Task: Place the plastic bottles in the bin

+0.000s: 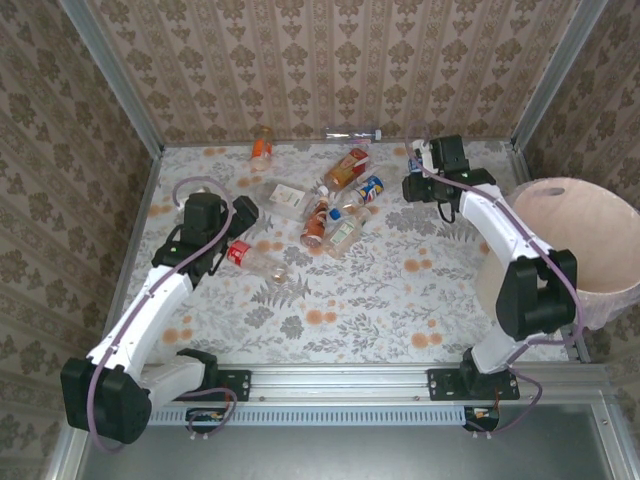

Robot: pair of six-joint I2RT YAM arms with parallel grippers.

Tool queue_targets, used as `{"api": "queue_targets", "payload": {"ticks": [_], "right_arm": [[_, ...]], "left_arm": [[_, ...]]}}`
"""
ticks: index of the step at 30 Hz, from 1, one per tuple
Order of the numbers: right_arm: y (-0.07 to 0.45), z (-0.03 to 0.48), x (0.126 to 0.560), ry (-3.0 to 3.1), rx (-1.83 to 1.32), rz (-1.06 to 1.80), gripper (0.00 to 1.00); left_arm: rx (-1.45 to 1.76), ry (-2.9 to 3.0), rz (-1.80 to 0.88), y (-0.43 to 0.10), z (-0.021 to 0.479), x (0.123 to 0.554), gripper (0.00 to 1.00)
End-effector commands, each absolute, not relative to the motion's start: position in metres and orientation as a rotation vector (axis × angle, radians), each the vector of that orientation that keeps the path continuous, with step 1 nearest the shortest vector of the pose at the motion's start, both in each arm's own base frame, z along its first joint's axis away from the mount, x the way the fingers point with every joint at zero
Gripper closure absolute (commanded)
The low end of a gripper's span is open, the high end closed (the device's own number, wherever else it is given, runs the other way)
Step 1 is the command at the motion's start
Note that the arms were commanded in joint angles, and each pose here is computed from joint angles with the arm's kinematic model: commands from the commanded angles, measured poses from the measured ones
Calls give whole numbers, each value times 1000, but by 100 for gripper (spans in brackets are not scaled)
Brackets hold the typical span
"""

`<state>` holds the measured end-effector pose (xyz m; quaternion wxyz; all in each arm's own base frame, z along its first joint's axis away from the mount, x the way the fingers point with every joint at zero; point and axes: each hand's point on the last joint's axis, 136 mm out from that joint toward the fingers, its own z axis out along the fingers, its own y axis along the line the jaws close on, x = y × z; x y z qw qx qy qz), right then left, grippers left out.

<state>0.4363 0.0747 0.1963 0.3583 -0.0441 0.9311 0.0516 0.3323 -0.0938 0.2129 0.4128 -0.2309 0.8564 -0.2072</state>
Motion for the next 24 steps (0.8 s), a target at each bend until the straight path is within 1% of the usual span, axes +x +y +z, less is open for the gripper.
{"api": "queue_targets", "payload": {"ticks": [1,4,5,6,10,18,24], "right_arm": [[91,228,424,2315,-76,260,51],[95,253,413,2232,-63,319,51],[97,254,411,2222,-55,343,51],[99,273,402,2171,-52,383,51],[103,304,379,2072,-35,465,52],[86,352,330,1973,-37,420,52],[59,390,307,1870,7,407,52]], "left_arm": [[-544,2081,-593,-100,231,339,0],[-526,2070,-601,-102,232,340,0],[-521,2067,-608,-103,232,340,0],[-515,2064,-619,-104,232,340,0],[-519,2054,-628,-105,231,342,0],[-559,2054,-626,-104,225,348,0],[-548,2059,-652,-111,226,353,0]]}}
